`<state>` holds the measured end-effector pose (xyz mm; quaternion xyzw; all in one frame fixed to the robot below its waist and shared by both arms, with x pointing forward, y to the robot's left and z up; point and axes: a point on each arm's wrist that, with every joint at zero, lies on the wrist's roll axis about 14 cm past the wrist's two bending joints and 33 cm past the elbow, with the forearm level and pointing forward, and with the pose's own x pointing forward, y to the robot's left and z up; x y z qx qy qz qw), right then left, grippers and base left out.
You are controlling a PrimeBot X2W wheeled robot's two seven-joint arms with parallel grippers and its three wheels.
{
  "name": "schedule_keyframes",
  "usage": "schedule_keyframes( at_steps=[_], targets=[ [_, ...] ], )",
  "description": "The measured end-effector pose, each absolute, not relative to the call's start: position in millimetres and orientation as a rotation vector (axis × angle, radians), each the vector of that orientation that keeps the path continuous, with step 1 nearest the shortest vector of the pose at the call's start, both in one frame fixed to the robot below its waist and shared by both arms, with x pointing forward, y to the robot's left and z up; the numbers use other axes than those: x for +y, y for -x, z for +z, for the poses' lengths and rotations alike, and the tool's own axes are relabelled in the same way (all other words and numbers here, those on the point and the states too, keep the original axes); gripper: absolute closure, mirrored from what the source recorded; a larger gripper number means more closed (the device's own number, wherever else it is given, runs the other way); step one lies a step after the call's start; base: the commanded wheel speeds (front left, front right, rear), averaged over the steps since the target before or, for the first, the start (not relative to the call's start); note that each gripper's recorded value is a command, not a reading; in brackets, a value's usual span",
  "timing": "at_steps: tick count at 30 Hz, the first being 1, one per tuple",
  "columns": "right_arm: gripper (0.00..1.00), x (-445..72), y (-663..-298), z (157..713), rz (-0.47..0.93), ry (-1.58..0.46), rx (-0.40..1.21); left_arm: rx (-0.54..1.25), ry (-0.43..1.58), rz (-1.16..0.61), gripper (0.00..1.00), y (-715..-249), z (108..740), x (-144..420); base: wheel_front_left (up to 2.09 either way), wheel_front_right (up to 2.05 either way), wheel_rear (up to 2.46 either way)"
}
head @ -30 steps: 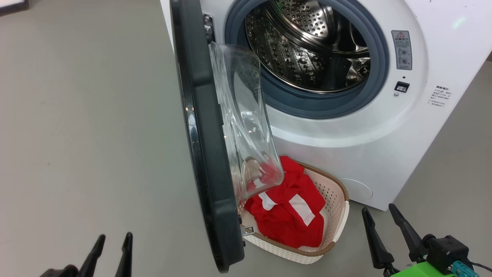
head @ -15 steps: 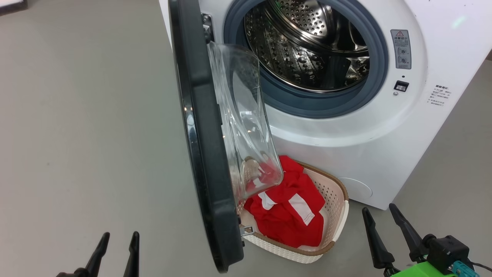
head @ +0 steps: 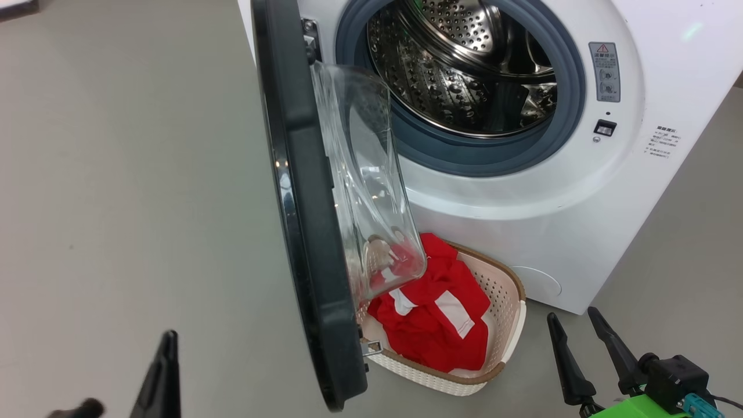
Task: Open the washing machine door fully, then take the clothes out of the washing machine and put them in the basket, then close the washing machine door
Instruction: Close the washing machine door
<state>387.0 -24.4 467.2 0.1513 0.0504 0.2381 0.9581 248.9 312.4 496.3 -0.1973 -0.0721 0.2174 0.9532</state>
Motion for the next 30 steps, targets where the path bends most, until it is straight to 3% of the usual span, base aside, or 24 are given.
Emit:
schedule_keyframes(
  at_steps=[7,12,17,21,30],
  targets=[
    [0.0,-28,-387,467,0.473,-0.308,0.101,-0.412,1.0,0.545,1.0,-243,512,336,0.0,0.0,0.0],
    [0.0,-31,-387,465,0.464,-0.309,0.105,-0.46,1.471,0.385,1.0,-257,526,325,0.0,0.0,0.0],
    [0.0,-33,-387,464,0.457,-0.311,0.106,-0.338,1.605,0.166,1.0,-267,538,307,0.0,0.0,0.0],
    [0.0,-34,-387,464,0.452,-0.311,0.107,-0.152,1.585,-0.012,1.0,-270,539,275,0.0,0.0,0.0],
    [0.0,-37,-387,463,0.443,-0.312,0.11,0.049,1.534,-0.13,1.0,-269,527,241,0.0,0.0,0.0]
  ],
)
